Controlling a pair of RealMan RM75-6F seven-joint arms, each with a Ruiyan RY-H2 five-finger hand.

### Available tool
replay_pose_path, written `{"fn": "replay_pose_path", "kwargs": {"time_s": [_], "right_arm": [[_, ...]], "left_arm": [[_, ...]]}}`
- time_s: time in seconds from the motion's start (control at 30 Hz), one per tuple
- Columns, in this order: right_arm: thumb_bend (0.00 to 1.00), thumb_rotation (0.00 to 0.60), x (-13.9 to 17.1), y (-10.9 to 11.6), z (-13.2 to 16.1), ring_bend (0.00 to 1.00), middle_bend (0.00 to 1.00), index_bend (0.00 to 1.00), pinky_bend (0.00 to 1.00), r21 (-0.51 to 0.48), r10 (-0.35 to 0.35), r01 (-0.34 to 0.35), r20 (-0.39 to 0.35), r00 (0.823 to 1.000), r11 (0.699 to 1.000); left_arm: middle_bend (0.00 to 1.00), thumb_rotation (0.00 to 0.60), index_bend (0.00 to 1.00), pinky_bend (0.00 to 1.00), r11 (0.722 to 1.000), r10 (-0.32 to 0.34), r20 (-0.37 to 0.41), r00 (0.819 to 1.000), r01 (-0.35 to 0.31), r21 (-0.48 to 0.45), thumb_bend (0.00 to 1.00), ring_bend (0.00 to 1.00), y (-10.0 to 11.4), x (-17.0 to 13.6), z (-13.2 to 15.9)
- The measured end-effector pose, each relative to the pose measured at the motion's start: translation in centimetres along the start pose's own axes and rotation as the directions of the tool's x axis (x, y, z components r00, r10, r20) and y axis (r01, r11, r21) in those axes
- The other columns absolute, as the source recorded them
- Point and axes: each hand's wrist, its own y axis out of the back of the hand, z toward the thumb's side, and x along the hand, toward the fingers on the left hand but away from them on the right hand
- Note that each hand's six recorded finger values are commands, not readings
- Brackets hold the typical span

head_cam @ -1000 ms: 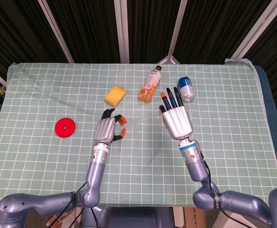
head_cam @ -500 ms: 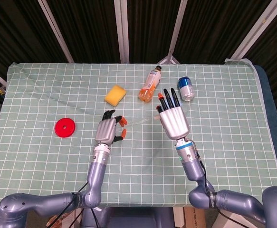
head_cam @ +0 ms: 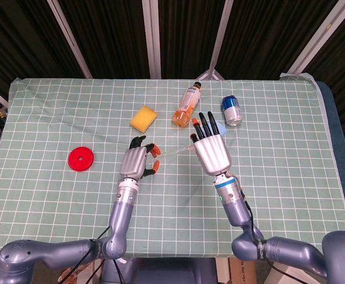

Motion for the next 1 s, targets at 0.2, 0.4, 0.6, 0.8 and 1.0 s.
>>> {"fn": "replay_pose_path", "kwargs": {"time_s": [0.2,0.4,0.6,0.8,1.0], "right_arm": [[0.42,0.600,0.01,0.13,-0.13,0.00,0.20,0.61,0.00,0.005,-0.001,0.001,-0.002,1.000,1.000],[0.42,0.600,0.05,0.15,-0.20,0.00,0.20,0.61,0.00,0.005,0.000,0.000,-0.001,1.000,1.000],[0.42,0.600,0.13,0.07,-0.24,0.00,0.20,0.61,0.00,0.002,0.004,-0.004,0.001,1.000,1.000],[0.42,0.600,0.14,0.09,-0.30,0.00,0.20,0.61,0.00,0.004,0.003,-0.003,-0.001,1.000,1.000],[0.42,0.600,0.19,0.20,-0.33,0.00,0.20,0.61,0.00,-0.001,0.000,0.000,0.000,1.000,1.000]], "left_arm": [[0.50,0.600,0.49,0.00,1.000,-0.004,0.008,1.000,0.004,0.002,0.67,0.09,-0.07,-0.09,0.04],[0.50,0.600,0.49,0.00,1.000,-0.004,0.010,1.000,0.004,0.001,0.67,0.09,-0.10,-0.14,0.09],[0.50,0.600,0.49,0.00,1.000,-0.007,0.014,1.000,0.007,-0.004,0.67,0.09,-0.22,-0.15,0.32],[0.50,0.600,0.49,0.00,1.000,-0.006,0.018,1.000,0.007,-0.008,0.67,0.09,-0.46,-0.19,0.64],[0.50,0.600,0.49,0.00,1.000,-0.002,0.020,1.000,0.002,-0.009,0.67,0.09,-0.44,-0.15,0.85]]}}
